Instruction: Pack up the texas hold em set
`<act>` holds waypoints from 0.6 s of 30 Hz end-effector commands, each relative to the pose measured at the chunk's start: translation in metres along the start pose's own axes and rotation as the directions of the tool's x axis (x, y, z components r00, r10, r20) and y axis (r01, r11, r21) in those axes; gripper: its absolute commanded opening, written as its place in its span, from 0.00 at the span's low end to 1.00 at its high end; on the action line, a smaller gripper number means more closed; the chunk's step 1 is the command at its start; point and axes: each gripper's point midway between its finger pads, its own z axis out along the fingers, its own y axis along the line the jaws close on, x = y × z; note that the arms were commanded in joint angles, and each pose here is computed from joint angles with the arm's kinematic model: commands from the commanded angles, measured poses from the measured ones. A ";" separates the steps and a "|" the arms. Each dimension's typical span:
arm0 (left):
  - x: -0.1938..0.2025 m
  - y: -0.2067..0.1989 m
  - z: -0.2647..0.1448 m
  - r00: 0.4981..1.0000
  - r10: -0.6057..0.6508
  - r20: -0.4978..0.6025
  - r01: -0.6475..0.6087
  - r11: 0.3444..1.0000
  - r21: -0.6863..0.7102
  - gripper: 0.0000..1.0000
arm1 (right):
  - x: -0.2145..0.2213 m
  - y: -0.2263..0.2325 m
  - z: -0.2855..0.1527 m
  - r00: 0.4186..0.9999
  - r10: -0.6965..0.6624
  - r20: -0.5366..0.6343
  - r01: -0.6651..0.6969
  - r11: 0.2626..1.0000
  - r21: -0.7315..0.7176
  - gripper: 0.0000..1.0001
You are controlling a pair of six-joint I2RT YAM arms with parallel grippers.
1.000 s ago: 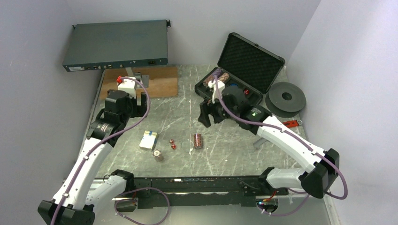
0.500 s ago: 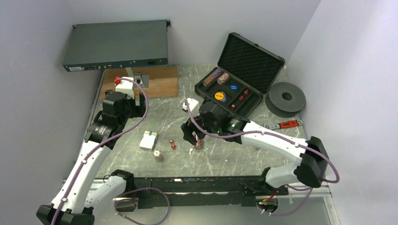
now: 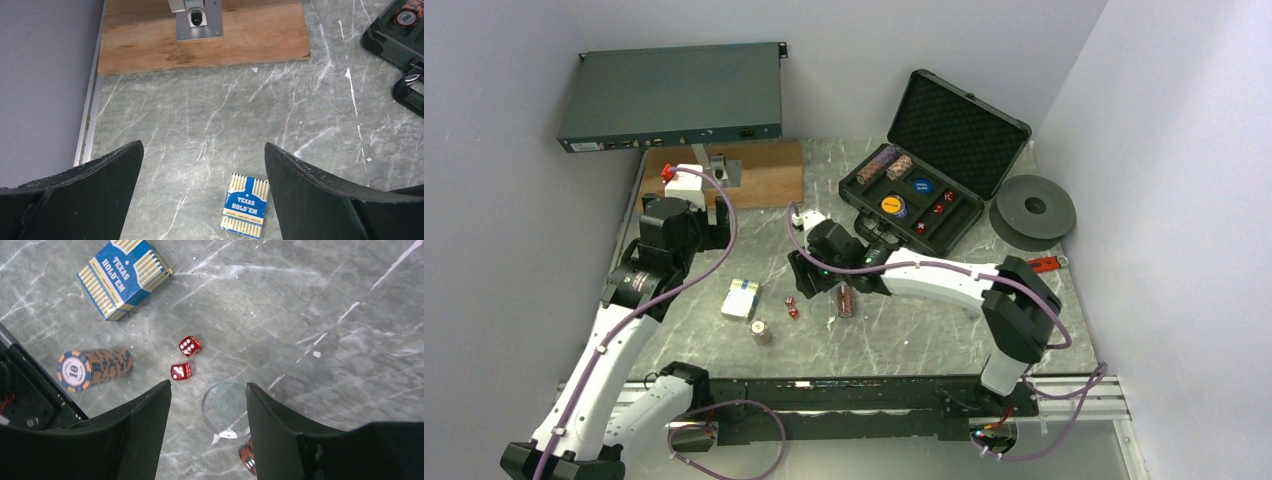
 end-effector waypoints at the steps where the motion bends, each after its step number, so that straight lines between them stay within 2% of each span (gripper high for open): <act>1: -0.003 0.004 -0.001 0.999 -0.025 0.026 0.026 0.999 -0.026 0.98 | -0.020 0.021 0.014 0.995 0.095 0.027 -0.095 0.995 -0.029 0.59; 18: -0.008 0.006 -0.007 0.998 -0.035 0.053 0.036 0.999 -0.029 0.96 | -0.003 0.028 0.053 0.991 0.106 -0.083 -0.100 0.992 0.079 0.54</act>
